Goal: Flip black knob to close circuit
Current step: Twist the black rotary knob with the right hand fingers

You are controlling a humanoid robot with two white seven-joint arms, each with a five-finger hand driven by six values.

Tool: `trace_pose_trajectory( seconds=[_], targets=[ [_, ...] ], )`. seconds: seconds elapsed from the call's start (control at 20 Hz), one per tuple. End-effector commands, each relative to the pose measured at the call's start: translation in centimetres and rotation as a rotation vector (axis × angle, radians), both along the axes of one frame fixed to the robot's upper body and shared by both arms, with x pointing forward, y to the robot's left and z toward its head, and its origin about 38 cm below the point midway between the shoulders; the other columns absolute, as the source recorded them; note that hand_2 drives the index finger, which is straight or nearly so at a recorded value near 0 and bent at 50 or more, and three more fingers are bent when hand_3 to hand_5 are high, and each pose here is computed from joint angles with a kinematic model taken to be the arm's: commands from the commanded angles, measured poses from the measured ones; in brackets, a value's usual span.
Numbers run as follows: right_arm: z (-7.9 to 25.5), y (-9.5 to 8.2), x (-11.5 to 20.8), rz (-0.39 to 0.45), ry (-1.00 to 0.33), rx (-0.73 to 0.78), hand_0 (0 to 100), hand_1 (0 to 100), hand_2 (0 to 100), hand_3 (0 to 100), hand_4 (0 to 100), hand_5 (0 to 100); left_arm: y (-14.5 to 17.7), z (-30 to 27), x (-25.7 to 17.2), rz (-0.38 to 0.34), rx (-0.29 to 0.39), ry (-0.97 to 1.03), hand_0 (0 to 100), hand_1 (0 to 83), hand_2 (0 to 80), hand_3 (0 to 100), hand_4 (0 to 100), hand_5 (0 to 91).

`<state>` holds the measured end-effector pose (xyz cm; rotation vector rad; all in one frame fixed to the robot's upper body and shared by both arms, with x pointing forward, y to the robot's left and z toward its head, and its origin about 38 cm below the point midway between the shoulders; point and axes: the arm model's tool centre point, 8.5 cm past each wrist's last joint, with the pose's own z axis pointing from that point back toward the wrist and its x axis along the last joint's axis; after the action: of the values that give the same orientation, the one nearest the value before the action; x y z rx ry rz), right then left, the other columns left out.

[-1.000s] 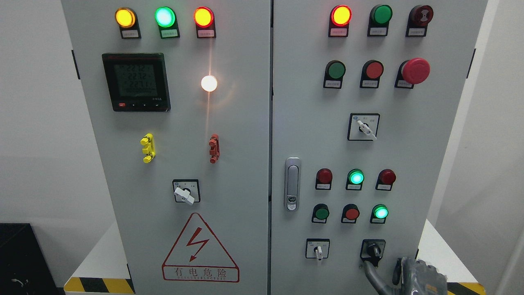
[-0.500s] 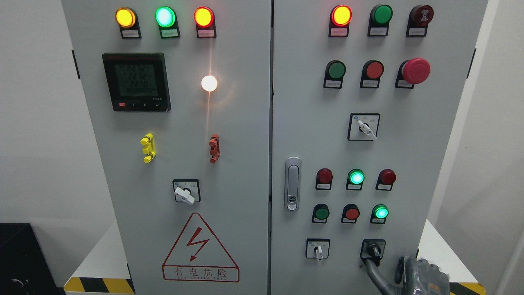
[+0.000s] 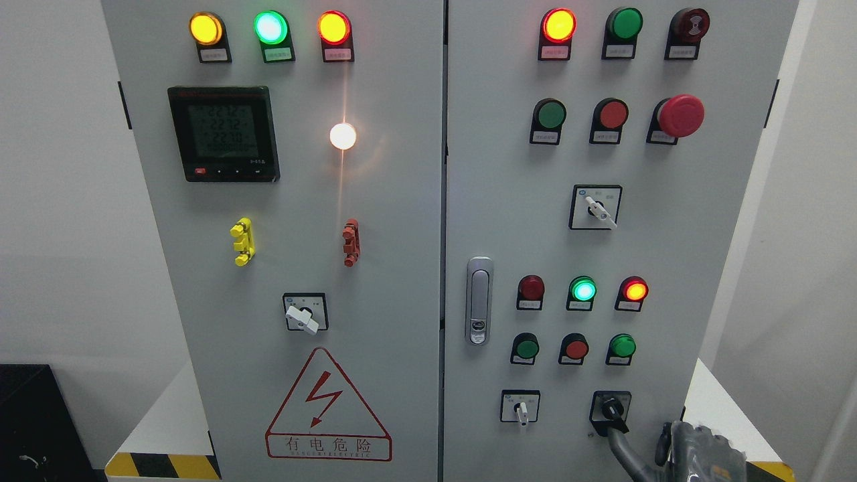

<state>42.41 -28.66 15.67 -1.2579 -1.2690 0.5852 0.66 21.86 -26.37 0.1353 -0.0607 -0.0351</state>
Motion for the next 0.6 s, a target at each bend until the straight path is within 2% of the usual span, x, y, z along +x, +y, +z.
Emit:
trace_pose_trajectory(
  seconds=[0.0, 0.55],
  targets=[
    [0.51, -0.81, -0.13, -0.02, -0.026, 0.003, 0, 1, 83, 100, 98, 100, -0.14, -0.05, -0.39, 0.002, -0.004, -0.007, 12, 55.6, 0.0, 0, 0, 0.0],
    [0.74, -0.64, -0.03, -0.005, -0.042, 0.03, 0, 0, 82, 100, 97, 100, -0.14, -0.05, -0.49, 0.002, -0.004, -0.005, 12, 55.6, 0.0, 0, 0, 0.0]
  ],
)
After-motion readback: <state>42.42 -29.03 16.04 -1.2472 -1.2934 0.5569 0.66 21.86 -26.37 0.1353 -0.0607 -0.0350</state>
